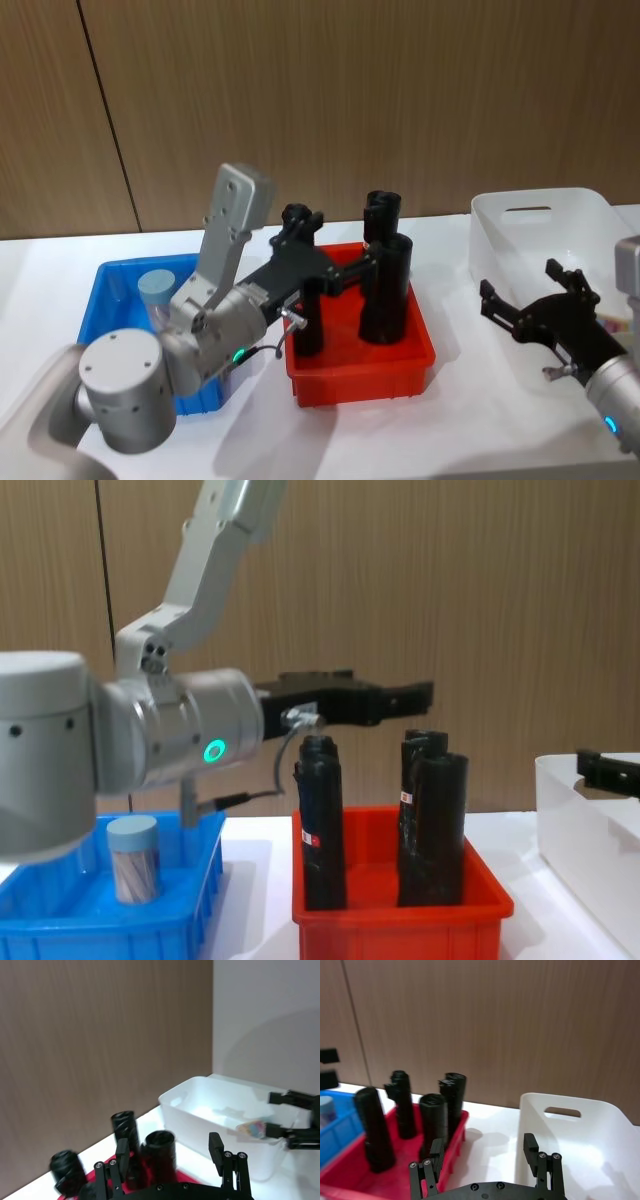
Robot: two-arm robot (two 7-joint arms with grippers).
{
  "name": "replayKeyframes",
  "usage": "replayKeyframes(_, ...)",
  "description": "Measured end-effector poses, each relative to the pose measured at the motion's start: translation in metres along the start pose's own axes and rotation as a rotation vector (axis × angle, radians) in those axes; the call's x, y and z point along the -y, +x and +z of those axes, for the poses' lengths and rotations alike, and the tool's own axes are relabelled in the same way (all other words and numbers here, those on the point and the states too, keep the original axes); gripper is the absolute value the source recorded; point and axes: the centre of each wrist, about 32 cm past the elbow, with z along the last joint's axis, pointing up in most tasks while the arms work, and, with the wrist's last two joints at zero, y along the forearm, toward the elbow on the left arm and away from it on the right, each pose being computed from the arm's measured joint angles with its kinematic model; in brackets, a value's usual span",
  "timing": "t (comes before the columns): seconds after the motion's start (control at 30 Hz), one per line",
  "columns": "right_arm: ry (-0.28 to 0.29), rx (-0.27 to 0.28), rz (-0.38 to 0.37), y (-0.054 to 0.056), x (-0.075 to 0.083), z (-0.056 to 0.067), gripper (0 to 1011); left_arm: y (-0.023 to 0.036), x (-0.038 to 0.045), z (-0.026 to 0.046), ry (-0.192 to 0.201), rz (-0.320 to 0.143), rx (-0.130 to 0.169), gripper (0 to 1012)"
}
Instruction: Pick the cotton swabs from the blue box and place them into the white box.
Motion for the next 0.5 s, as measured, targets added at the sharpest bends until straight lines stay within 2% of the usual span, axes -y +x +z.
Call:
replayKeyframes(0.2, 0.033, -0.018, 0.040, -0.015, 0.014, 0.004, 1002, -0.0059, -0.0134, -0.0057, 0.004, 0.062, 0.040, 1000)
replayKeyframes(0.4, 0.050, -0.030, 0.064, -0.024, 0.022, 0.007, 1002, -0.0136, -0.0286, -0.0119, 0.006, 0.128, 0.082, 999)
replayKeyframes(0.5, 0.052, -0.032, 0.067, -0.025, 0.023, 0.008, 1002, -0.0178, -0.0363, -0.0147, 0.005, 0.161, 0.104, 1000)
